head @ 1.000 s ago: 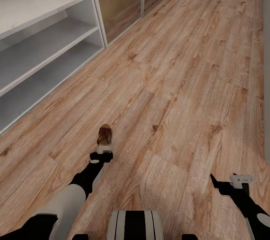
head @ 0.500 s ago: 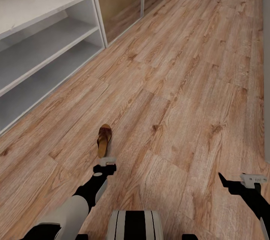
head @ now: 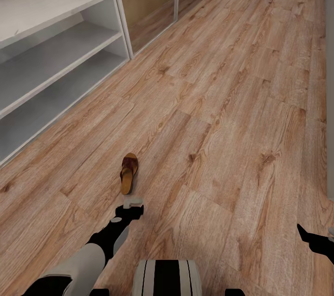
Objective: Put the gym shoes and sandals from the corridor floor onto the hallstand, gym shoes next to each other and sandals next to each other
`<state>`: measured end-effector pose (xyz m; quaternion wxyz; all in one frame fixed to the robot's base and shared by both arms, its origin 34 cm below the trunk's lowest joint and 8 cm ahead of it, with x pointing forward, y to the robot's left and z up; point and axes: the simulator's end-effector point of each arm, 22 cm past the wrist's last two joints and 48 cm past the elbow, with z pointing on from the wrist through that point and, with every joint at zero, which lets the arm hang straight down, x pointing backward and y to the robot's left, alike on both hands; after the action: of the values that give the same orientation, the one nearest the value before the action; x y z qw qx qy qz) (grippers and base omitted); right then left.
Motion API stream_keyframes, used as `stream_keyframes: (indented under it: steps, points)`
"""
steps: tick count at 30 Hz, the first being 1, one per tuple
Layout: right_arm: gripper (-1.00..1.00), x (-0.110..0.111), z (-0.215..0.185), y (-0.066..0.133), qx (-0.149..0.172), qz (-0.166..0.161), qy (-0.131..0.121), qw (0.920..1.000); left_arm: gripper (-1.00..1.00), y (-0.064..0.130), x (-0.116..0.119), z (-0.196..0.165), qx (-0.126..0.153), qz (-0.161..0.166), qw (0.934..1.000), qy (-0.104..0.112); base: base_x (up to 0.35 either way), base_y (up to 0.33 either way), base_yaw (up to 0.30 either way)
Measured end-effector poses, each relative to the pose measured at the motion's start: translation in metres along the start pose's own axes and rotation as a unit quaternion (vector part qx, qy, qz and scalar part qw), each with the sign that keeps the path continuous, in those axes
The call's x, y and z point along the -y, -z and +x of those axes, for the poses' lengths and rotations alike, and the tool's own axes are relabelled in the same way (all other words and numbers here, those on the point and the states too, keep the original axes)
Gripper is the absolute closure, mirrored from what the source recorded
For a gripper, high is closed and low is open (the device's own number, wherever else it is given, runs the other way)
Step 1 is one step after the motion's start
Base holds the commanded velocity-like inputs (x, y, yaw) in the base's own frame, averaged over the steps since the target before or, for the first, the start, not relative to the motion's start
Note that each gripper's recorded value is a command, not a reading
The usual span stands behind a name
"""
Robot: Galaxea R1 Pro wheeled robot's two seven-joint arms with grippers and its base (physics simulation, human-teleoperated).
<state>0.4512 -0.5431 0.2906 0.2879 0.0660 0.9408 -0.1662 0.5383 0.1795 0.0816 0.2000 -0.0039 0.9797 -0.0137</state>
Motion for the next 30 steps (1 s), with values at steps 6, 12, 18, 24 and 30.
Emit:
stream_keyframes:
  steps: [6, 12, 18, 24, 30]
  points:
    - [-1.00, 0.000, 0.000, 0.000, 0.000, 0.000, 0.000, 1.0000, -1.00, 0.000, -0.004, -0.013, 0.008, -0.007, 0.9999, 0.001, 0.000, 0.000, 0.000]
    - [-1.00, 0.000, 0.000, 0.000, 0.000, 0.000, 0.000, 1.0000, -1.00, 0.000, -0.006, -0.016, 0.002, -0.009, 1.0000, 0.000, 0.000, 0.000, 0.000]
    - [-1.00, 0.000, 0.001, 0.000, 0.000, -0.001, 0.000, 1.0000, -1.00, 0.000, -0.006, -0.016, 0.000, -0.010, 1.0000, 0.001, 0.000, 0.000, 0.000]
    - [-1.00, 0.000, 0.001, 0.000, 0.000, -0.001, 0.000, 1.0000, -1.00, 0.000, -0.006, -0.016, -0.001, -0.008, 1.0000, 0.001, 0.000, 0.000, 0.000]
    - [-1.00, 0.000, 0.001, 0.000, 0.000, -0.001, 0.001, 1.0000, -1.00, 0.000, -0.005, -0.017, 0.001, -0.008, 1.0000, 0.000, 0.000, 0.000, 0.000]
